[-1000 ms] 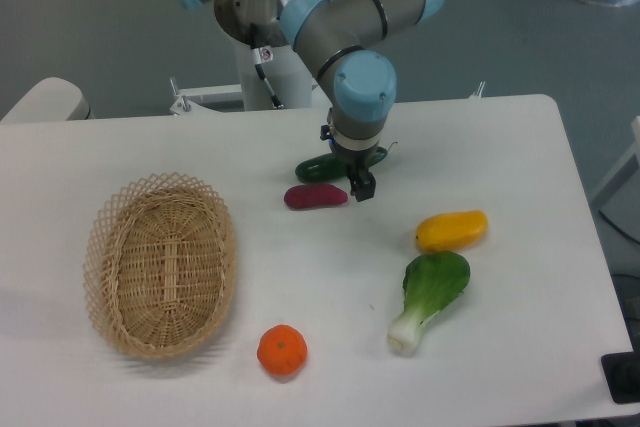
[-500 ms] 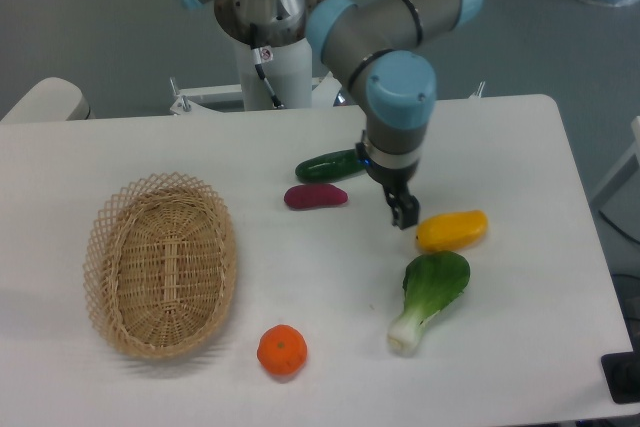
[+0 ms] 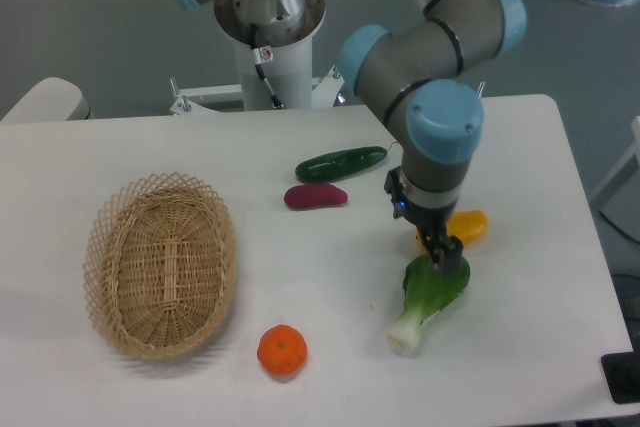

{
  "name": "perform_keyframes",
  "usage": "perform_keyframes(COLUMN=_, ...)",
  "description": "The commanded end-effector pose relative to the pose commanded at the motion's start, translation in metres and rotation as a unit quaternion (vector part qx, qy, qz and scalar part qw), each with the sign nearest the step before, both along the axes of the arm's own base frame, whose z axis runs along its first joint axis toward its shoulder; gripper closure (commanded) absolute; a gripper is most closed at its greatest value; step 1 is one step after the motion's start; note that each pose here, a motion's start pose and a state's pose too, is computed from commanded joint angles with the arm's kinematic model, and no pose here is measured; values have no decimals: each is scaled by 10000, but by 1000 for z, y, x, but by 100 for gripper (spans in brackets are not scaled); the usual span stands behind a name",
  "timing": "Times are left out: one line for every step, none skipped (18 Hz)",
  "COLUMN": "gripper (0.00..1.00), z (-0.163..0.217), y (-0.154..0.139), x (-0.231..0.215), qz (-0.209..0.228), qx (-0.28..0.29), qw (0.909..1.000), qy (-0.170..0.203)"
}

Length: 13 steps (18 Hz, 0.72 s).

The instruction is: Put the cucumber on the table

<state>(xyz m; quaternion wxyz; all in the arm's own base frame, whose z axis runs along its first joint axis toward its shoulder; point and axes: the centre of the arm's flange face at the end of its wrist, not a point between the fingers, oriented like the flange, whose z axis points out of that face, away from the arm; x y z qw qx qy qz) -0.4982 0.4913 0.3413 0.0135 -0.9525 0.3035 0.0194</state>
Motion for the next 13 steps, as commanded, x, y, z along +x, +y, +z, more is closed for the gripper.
perform_keyframes(gripper=0, z=4, y=5, x=-5, qz=0, qx=-21, qw=10000, qy=-32)
perform_keyframes(gripper=0, z=6, y=8, x=-11, qz=46, qx=-29, qw=10000, qy=-47)
perform_keyframes(gripper=0, z=5, y=12, x=-15, qz=107, qx=-29, qw=9999, qy=-39)
perform_keyframes(gripper=0, z=5, y=16, x=-19, qz=153, qx=-17, qw=9999, qy=-11)
perform_keyframes(gripper=0, z=3, y=19, x=-23, qz=185, qx=-18, qw=9998, qy=-1)
perform_keyframes(gripper=0, z=2, y=21, x=-25, qz=177, qx=-9, qw=9998, qy=11)
perform_keyframes(gripper=0, z=-1, y=22, x=-27, qz=185, qx=-25, qw=9998, qy=13)
perform_keyframes(gripper=0, z=-1, y=22, x=-27, qz=178, qx=-32, qw=9998, qy=18)
perform_keyframes(gripper=0, z=-2, y=22, x=-27, qz=186, qx=-32, qw=9998, qy=18)
perform_keyframes(gripper=0, z=-2, y=22, x=-27, qz=186, qx=-38, qw=9998, qy=22)
perform_keyframes(gripper=0, z=-2, y=22, x=-27, qz=186, qx=-38, qw=9998, qy=22)
perform_keyframes(gripper=0, z=-3, y=22, x=-27, qz=186, qx=-43, qw=9998, qy=16)
perform_keyframes(gripper=0, z=-3, y=22, x=-27, qz=186, qx=-43, qw=9998, qy=16)
